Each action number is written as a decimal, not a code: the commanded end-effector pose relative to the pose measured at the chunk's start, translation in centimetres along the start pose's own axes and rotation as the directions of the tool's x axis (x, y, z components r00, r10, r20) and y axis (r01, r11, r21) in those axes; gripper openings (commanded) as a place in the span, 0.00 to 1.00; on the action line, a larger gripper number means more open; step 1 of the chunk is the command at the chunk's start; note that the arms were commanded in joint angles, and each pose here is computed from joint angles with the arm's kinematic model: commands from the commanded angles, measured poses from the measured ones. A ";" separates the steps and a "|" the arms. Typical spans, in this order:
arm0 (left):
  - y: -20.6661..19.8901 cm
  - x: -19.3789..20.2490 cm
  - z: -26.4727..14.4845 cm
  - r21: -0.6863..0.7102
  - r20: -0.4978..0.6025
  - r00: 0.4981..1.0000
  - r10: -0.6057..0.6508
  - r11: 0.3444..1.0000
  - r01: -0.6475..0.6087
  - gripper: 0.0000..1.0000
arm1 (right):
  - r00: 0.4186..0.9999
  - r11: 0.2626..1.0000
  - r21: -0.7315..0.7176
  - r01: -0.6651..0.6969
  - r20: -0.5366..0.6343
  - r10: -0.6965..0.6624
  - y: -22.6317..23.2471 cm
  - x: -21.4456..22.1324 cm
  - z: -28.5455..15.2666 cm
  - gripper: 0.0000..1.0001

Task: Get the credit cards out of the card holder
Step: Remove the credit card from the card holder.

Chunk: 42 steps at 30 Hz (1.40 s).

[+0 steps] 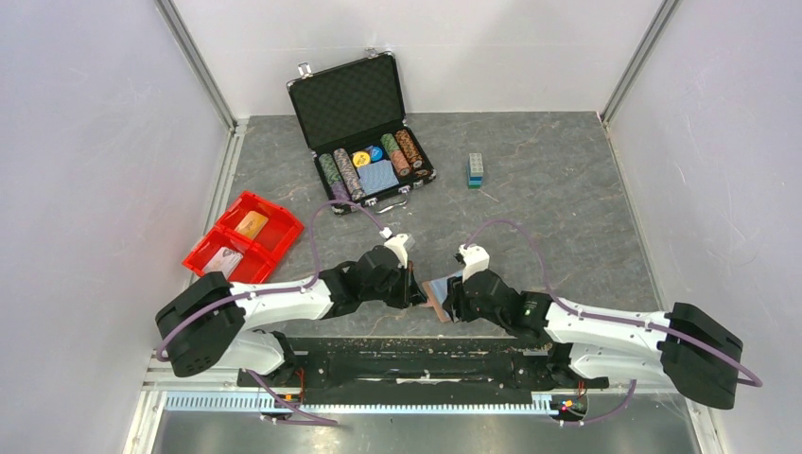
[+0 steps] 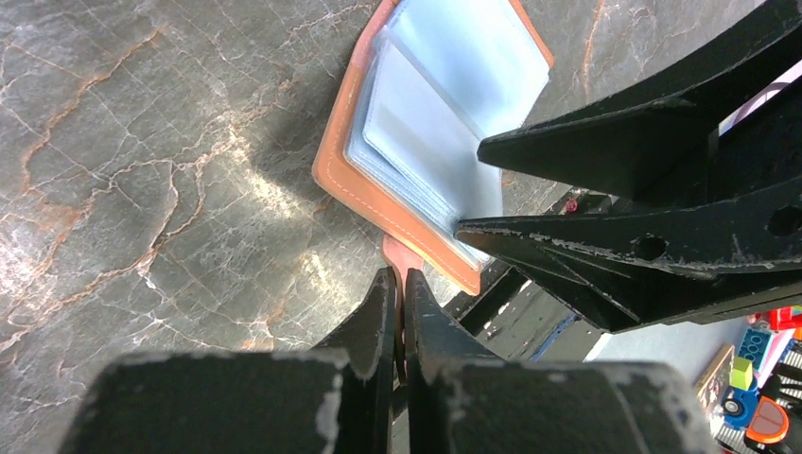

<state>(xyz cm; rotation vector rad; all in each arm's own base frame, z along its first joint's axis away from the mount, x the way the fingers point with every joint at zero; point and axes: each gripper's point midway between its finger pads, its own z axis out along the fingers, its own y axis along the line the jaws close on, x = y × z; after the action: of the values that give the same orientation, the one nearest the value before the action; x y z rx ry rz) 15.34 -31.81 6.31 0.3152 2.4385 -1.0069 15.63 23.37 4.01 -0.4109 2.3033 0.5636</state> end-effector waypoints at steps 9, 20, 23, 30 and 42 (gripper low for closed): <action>-0.7 -0.7 -0.5 0.023 0.032 0.999 -0.007 1.000 0.006 0.02 | 0.999 0.999 0.044 0.000 0.046 -0.002 -0.4 -1.8 -0.8 0.53; -0.7 -0.6 -0.6 0.020 0.032 0.999 -0.003 1.000 0.002 0.02 | 0.998 0.994 0.103 0.026 0.060 -0.032 -1.2 -2.8 -1.2 0.48; -0.7 -0.6 -0.6 0.020 0.030 1.000 -0.002 1.000 0.001 0.02 | 0.997 0.990 0.139 0.037 0.062 -0.046 -1.8 -2.9 -1.2 0.53; -0.8 -0.7 -0.8 0.024 0.037 0.999 -0.002 1.000 0.001 0.02 | 0.995 0.979 0.193 0.067 0.066 -0.081 -2.6 -3.6 -1.6 0.62; -0.5 -0.5 -0.8 0.016 0.032 0.999 0.000 1.000 0.000 0.02 | 0.988 0.974 0.191 0.121 0.069 -0.137 -2.2 -4.9 -1.9 0.62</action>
<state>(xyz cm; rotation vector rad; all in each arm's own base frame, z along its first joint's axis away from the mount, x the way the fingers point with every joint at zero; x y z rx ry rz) 15.10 -31.40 6.54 0.3138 2.4346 -1.0089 17.82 20.29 6.14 -0.4344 2.2625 0.2849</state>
